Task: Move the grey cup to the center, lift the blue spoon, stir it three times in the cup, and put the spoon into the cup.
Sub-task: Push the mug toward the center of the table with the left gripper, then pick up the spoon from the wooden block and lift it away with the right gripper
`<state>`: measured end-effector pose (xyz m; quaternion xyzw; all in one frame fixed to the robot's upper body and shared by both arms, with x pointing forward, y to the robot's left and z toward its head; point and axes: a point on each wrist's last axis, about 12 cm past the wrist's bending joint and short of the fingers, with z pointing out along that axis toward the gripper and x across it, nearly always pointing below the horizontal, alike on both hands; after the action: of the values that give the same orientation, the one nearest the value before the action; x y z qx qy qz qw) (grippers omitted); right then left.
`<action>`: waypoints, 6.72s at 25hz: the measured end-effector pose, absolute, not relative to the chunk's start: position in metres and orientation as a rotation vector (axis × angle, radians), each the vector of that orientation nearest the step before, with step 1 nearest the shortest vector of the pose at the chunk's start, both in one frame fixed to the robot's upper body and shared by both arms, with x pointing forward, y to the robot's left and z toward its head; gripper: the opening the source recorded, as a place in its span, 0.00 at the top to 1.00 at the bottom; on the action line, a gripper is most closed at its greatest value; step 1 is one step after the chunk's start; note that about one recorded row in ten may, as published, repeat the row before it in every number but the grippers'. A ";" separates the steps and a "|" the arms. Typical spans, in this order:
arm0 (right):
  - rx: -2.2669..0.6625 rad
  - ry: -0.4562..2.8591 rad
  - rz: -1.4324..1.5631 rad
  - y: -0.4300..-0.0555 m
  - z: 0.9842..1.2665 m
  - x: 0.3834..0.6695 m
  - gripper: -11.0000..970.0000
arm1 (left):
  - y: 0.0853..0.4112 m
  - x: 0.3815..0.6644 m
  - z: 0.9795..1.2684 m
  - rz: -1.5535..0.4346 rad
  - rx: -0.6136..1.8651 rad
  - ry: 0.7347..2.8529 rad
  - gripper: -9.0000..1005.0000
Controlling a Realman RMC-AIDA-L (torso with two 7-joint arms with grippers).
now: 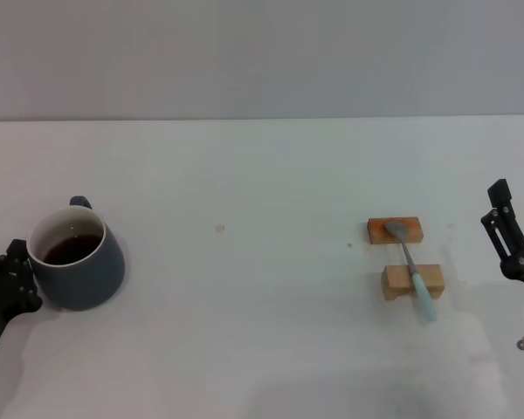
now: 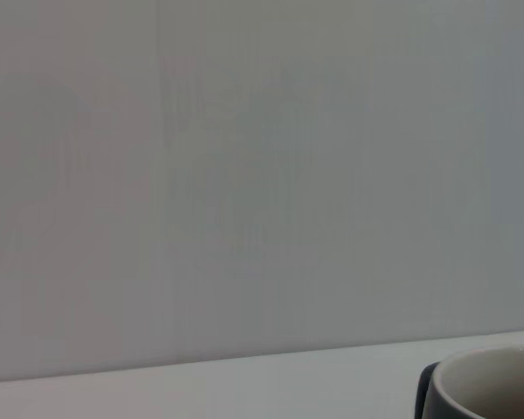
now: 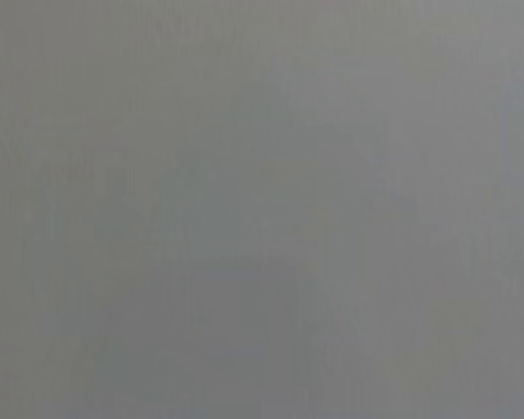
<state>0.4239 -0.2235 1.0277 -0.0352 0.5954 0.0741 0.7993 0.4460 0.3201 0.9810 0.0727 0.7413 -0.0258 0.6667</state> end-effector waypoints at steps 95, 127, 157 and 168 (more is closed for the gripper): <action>-0.084 1.248 0.144 -0.228 1.030 0.425 0.15 | 0.270 0.474 0.984 -0.150 0.402 1.661 0.98; -0.083 1.244 0.141 -0.229 1.031 0.424 0.15 | 0.227 0.474 0.988 -0.316 0.484 1.617 0.97; -0.095 1.250 0.126 -0.232 1.029 0.424 0.15 | 0.216 0.470 0.989 -0.368 0.507 1.607 0.97; -0.096 1.257 0.124 -0.232 1.027 0.422 0.15 | 0.278 0.451 0.992 -0.164 0.234 1.568 0.97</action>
<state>0.4219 -0.2324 1.0274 -0.0448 0.5873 0.0578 0.8061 0.4511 0.2778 0.9917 0.1051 0.7035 -0.0734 0.6991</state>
